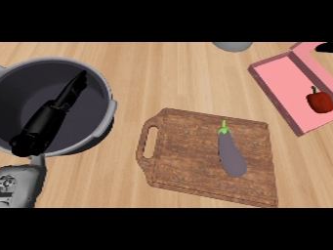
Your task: Pick the bell pepper from the cutting board and place it in the cardboard box
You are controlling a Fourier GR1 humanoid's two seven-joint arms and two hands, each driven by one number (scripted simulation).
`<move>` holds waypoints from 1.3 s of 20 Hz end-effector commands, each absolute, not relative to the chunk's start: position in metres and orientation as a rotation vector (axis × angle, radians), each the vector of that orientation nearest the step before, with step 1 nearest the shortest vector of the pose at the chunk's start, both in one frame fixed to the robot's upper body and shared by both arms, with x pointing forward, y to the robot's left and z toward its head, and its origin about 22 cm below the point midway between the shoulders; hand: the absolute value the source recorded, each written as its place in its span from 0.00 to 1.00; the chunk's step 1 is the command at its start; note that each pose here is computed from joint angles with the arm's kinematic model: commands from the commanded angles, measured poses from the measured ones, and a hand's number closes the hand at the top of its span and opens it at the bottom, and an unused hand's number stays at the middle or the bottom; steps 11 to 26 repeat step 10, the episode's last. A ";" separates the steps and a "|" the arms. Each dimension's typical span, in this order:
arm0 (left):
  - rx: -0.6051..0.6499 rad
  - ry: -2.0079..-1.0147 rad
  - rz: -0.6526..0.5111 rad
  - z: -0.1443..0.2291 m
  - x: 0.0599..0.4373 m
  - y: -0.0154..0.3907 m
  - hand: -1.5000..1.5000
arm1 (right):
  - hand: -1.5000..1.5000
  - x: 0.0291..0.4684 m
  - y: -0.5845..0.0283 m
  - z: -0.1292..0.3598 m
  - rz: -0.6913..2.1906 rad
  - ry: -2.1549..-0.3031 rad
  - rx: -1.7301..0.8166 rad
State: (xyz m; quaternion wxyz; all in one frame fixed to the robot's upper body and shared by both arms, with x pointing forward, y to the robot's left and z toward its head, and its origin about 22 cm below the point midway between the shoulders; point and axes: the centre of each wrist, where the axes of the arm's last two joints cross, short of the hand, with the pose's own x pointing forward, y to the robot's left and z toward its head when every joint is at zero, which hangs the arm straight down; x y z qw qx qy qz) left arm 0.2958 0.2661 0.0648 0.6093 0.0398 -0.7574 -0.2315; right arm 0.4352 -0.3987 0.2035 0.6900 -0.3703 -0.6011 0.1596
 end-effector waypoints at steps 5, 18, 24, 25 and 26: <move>0.088 -1.766 -0.529 0.068 0.290 0.271 0.50 | 0.00 0.414 -0.436 0.190 -0.332 -1.559 -0.664; 0.085 -1.755 -0.545 0.065 0.282 0.265 0.50 | 0.00 0.380 -0.482 0.166 -0.401 -1.579 -0.733; 0.085 -1.755 -0.545 0.065 0.282 0.265 0.50 | 0.00 0.380 -0.482 0.166 -0.401 -1.579 -0.733; 0.085 -1.755 -0.545 0.065 0.282 0.265 0.50 | 0.00 0.380 -0.482 0.166 -0.401 -1.579 -0.733; 0.085 -1.755 -0.545 0.065 0.282 0.265 0.50 | 0.00 0.380 -0.482 0.166 -0.401 -1.579 -0.733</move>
